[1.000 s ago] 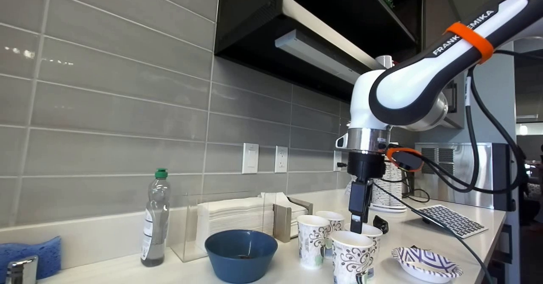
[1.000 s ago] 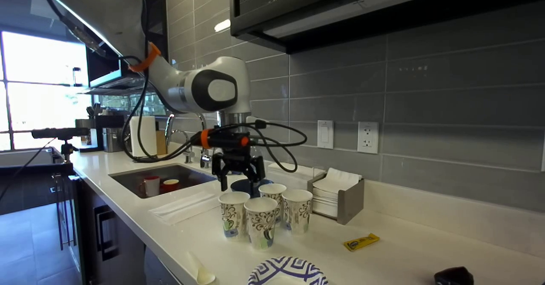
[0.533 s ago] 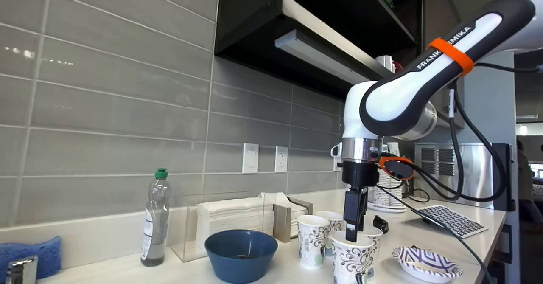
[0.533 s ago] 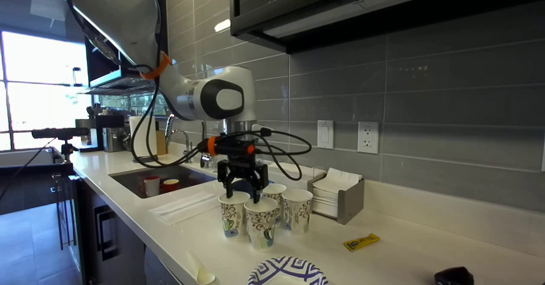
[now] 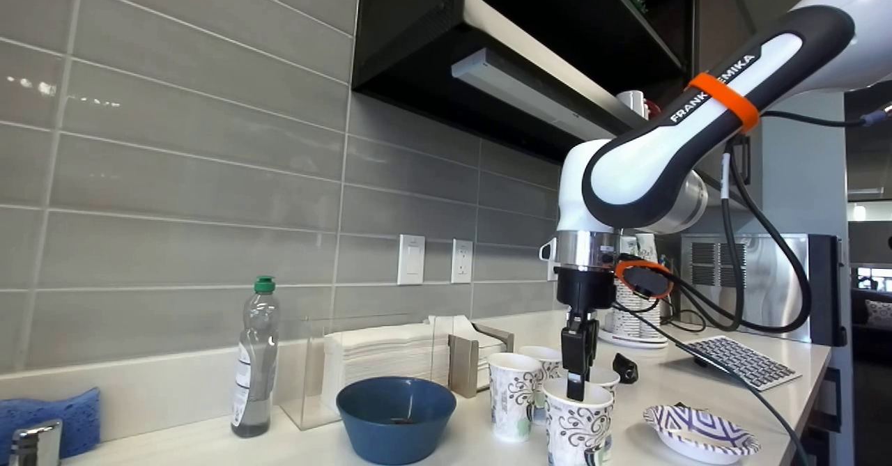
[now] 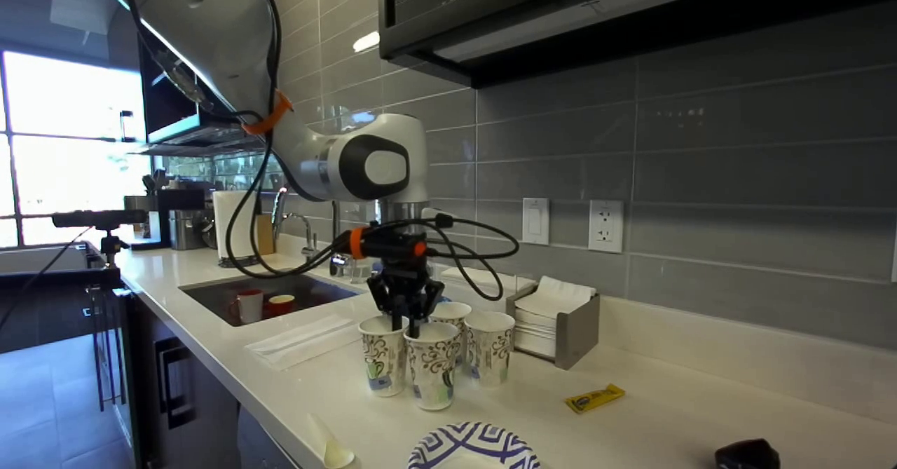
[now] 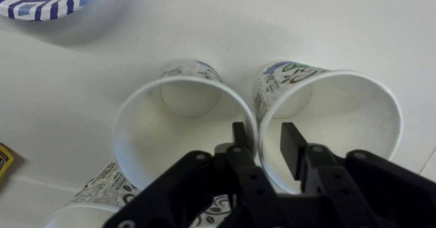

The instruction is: Create two stacks using the four coffee cups on the left.

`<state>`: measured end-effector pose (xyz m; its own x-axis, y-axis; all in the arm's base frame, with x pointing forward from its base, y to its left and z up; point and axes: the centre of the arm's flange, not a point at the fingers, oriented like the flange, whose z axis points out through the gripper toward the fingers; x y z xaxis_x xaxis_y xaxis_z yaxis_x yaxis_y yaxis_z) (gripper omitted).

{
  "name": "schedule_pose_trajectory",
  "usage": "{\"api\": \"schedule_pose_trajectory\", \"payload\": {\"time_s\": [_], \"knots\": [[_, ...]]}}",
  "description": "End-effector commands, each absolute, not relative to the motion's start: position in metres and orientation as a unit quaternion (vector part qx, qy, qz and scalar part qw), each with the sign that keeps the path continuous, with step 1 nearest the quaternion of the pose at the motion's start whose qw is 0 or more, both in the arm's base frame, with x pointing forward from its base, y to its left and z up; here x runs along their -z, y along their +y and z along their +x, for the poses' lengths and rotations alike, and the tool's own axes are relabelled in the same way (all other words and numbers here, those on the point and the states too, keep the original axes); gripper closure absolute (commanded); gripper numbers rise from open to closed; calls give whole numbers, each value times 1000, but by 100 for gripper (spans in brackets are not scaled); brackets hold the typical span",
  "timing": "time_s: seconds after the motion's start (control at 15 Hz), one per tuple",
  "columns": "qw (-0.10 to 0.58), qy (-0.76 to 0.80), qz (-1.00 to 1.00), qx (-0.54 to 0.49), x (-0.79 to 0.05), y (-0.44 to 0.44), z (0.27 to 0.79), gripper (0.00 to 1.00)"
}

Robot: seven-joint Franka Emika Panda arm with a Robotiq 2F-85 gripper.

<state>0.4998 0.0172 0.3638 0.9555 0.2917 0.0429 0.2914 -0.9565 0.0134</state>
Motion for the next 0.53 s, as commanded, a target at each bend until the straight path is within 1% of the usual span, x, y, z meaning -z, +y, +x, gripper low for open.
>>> {"api": "schedule_pose_trajectory", "payload": {"time_s": [0.0, 0.13, 0.47], "knots": [[8, 149, 989, -22, -364, 12, 507, 97], [8, 146, 989, -21, -366, 11, 505, 100], [11, 136, 990, -21, -382, 2, 494, 99]]}}
